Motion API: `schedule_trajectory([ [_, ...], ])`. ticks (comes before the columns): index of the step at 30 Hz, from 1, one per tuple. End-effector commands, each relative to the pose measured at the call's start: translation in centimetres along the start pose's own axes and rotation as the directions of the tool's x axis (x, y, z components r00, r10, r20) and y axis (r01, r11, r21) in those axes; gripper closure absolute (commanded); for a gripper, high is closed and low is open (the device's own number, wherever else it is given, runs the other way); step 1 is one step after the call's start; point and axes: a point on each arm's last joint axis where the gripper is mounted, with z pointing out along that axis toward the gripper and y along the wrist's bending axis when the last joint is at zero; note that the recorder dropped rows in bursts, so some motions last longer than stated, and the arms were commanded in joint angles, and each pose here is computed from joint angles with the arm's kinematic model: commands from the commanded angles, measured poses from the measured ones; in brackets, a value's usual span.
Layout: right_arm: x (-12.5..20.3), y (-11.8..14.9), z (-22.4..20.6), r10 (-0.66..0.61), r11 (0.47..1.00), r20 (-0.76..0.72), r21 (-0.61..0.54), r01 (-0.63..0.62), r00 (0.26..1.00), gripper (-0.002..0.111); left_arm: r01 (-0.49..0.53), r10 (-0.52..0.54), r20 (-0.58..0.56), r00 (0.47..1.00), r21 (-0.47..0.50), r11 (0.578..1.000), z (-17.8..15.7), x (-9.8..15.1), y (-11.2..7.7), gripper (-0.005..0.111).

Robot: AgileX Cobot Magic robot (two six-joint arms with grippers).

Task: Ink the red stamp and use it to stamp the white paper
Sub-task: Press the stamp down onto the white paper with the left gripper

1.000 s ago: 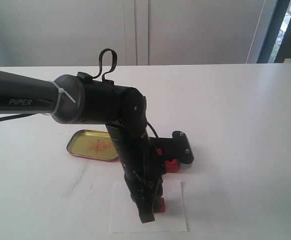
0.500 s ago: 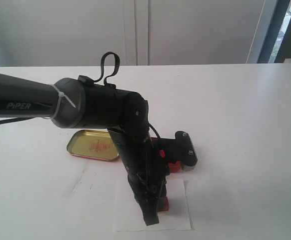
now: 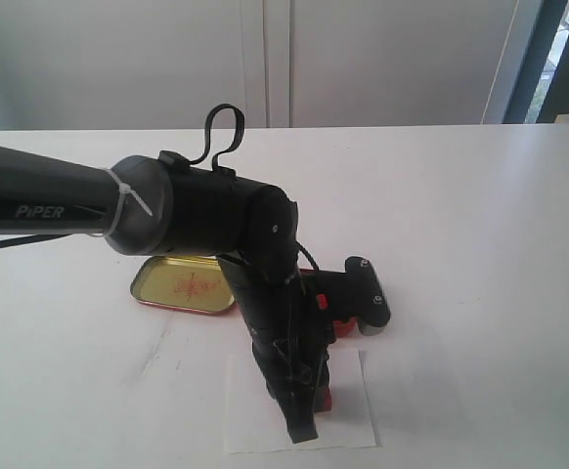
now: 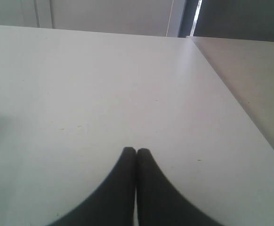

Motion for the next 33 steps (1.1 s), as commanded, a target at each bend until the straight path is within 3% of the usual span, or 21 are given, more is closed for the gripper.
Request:
schedule_trajectory([
  [1,0.0,0.0,0.0,-0.007,1.0,0.014,0.007,0.007,1.0,0.108,-0.033,0.035,-0.13,0.991,0.015,0.999,4.5,2.0,0.1,0.107],
  [21,0.0,0.0,0.0,-0.007,1.0,0.014,0.007,0.007,1.0,0.108,-0.032,0.036,-0.142,0.989,0.028,0.999,4.3,2.1,0.0,0.107],
  [33,0.0,0.0,0.0,-0.007,1.0,0.014,0.007,0.007,1.0,0.108,-0.071,0.068,-0.084,0.994,-0.029,0.997,-0.4,1.2,-0.4,0.107],
])
